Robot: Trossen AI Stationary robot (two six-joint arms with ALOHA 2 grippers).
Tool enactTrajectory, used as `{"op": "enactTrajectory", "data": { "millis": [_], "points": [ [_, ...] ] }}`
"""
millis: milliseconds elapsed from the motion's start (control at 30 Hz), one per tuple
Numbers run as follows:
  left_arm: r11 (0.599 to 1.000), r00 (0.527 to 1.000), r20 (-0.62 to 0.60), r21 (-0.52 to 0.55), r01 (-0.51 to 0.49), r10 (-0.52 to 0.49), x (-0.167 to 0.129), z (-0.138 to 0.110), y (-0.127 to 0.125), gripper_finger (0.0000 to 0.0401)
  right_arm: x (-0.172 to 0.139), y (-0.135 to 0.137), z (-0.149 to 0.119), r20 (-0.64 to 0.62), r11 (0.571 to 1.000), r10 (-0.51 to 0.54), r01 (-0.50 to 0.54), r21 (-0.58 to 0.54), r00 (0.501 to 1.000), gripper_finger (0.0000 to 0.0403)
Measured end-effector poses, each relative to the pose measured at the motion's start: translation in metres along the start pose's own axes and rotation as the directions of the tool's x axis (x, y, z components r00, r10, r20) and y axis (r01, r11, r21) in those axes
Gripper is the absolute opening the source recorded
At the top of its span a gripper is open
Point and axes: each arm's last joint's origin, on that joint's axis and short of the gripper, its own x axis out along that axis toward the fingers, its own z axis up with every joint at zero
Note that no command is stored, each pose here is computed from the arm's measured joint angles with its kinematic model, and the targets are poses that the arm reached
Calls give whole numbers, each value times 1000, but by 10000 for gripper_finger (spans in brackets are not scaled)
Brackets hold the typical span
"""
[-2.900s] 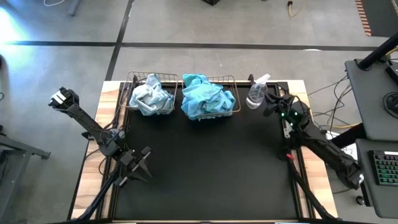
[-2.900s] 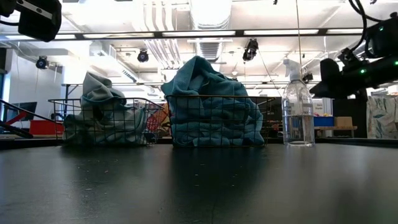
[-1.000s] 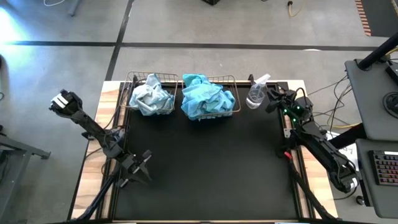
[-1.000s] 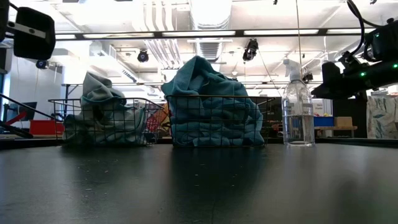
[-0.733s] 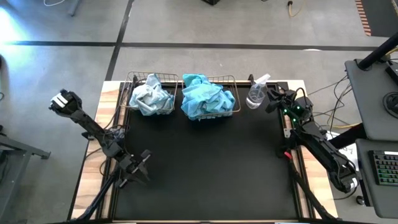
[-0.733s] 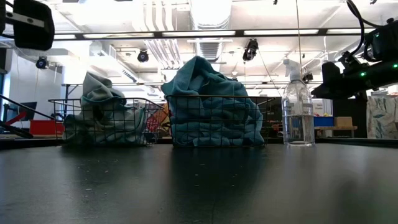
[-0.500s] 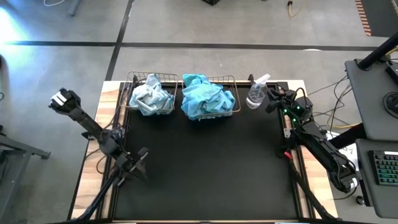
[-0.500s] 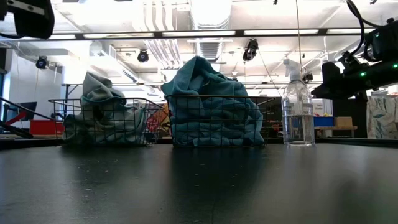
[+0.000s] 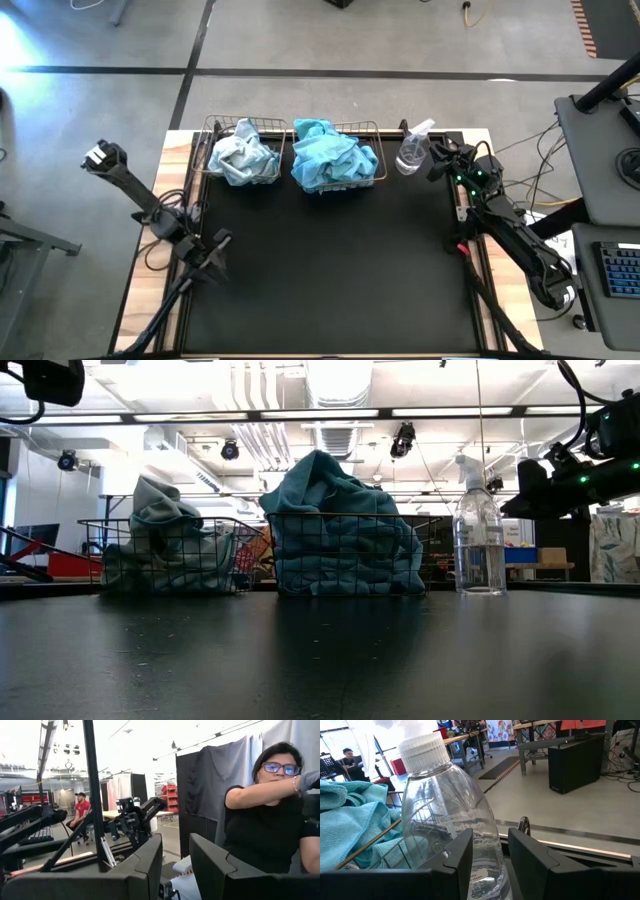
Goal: Sort microfiber towel by color & place in baskets
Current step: Return to Home Position
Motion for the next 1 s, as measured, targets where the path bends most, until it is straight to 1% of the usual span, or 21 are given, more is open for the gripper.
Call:
{"op": "enactTrajectory", "data": {
  "millis": [300, 600, 733, 800, 867, 900, 933, 1000],
  "points": [
    [1000, 1000, -20, -26, 0, -1, -13, 6, 1, 84, 0, 0, 0, 0, 1000, 0, 0, 1, 1000, 118],
    [999, 998, -70, -38, 0, -3, -29, 6, 2, 84, 0, 0, 0, 0, 1000, 0, 0, 0, 1000, 118],
    [999, 993, -118, -49, -10, 4, -36, 2, 2, 84, 0, 0, 0, 0, 1000, 0, 0, 1, 1000, 118],
    [997, 986, -150, -35, -73, 67, -39, -1, 4, 84, 0, 0, 0, 0, 1000, 0, 0, 0, 1000, 118],
    [979, 965, -168, -20, -205, 199, -42, -2, 7, 84, 0, 0, 0, 0, 1000, 0, 0, 1, 1000, 118],
    [960, 946, -176, -22, -280, 272, -43, -3, 10, 84, 0, 0, 0, 0, 1000, 0, 0, 0, 1000, 118],
    [930, 918, -176, -28, -366, 356, -43, -3, 12, 84, 0, 0, 0, 0, 1000, 0, 0, 0, 1000, 118],
    [872, 864, -170, -50, -487, 473, -45, -3, 16, 84, 0, 0, 0, 0, 1000, -1, 1, 0, 1000, 118]
  ]
}}
